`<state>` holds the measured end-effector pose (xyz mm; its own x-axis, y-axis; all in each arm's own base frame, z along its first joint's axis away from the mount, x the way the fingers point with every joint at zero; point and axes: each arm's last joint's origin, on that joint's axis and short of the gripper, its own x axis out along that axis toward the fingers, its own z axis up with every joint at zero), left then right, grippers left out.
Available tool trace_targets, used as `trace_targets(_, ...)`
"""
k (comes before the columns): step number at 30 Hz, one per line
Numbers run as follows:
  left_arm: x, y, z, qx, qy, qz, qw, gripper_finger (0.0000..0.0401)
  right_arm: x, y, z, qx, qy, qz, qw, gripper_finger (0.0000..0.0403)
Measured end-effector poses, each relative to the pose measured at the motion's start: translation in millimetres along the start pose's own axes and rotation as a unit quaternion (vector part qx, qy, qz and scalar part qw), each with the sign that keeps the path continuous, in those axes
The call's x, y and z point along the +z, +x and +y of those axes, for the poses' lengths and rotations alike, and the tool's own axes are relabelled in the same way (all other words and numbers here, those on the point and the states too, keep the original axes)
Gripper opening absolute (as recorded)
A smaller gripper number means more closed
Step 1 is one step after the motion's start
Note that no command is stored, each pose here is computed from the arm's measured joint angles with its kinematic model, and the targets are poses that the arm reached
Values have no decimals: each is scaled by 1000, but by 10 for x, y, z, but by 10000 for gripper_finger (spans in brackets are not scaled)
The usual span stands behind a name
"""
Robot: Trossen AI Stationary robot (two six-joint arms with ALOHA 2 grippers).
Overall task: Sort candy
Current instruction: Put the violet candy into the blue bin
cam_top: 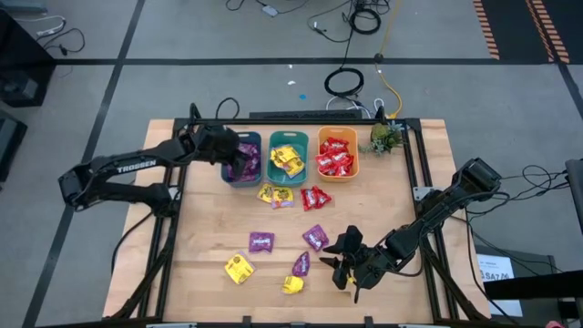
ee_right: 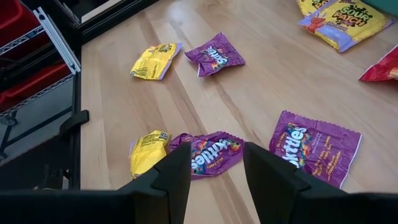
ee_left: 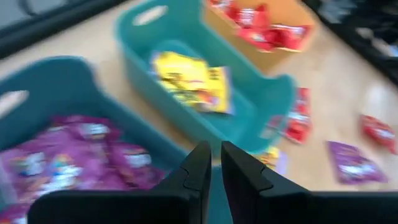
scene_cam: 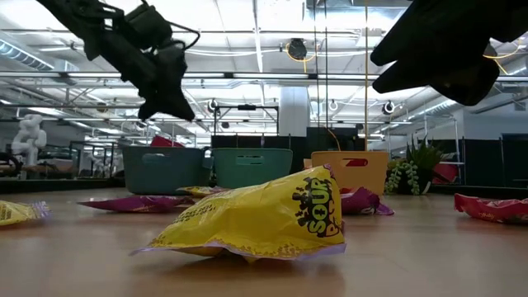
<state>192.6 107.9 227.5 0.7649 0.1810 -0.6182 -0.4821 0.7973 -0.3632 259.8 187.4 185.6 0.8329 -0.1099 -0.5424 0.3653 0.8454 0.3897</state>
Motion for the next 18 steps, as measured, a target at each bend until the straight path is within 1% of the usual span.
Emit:
trace_targets(6,-63,-96,-318,-60,-6,-2,998,47,1,-1,1,1,-8,0,1000,139)
trace_targets(8,-104,-120,-438,-64,-7,-5,998,48,0,-2,2,1,-8,0,1000,139)
trace_targets(14,-312,-181,-852,-82,20,-2,996,48,-5,-5,5,3,-8,3,1000,139)
trace_targets(18,-468,-225,-1106,-117,51,8,992,48,-5,-5,5,3,-8,3,1000,139)
